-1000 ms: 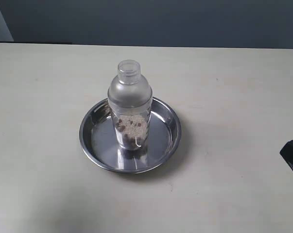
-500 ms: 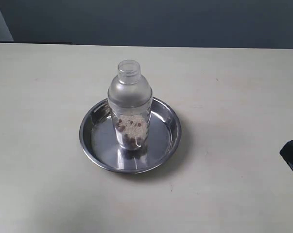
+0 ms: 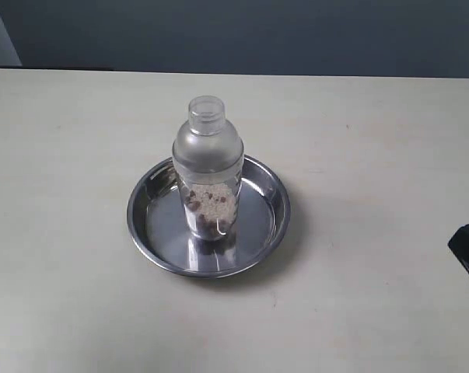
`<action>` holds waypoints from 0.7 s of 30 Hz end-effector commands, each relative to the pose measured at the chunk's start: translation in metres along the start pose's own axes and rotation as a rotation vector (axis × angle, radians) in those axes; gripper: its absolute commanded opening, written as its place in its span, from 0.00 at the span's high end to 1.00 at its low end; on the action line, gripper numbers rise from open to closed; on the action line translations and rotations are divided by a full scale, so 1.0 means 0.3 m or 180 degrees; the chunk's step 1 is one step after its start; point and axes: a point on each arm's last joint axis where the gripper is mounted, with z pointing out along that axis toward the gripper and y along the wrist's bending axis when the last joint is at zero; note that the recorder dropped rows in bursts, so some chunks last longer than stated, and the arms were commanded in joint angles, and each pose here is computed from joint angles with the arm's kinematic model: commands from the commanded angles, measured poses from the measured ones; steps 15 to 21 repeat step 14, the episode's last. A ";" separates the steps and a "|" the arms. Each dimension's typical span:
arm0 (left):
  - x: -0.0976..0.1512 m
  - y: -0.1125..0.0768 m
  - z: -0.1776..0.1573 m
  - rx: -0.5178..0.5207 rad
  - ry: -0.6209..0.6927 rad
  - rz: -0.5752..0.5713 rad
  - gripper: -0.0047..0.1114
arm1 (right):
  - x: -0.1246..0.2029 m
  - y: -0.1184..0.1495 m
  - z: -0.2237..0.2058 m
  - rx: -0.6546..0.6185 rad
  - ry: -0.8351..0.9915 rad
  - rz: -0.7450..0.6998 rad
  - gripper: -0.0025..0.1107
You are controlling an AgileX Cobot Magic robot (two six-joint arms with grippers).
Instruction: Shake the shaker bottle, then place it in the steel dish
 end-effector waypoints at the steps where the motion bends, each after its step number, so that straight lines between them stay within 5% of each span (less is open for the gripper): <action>1: 0.002 -0.002 -0.002 0.0007 -0.0010 -0.0665 0.16 | 0.000 -0.002 -0.001 0.0014 -0.0023 -0.0003 0.99; 21: -0.012 0.008 -0.007 -0.0096 -0.0172 -0.0248 0.24 | 0.000 -0.002 -0.001 0.0014 -0.0023 -0.0003 0.99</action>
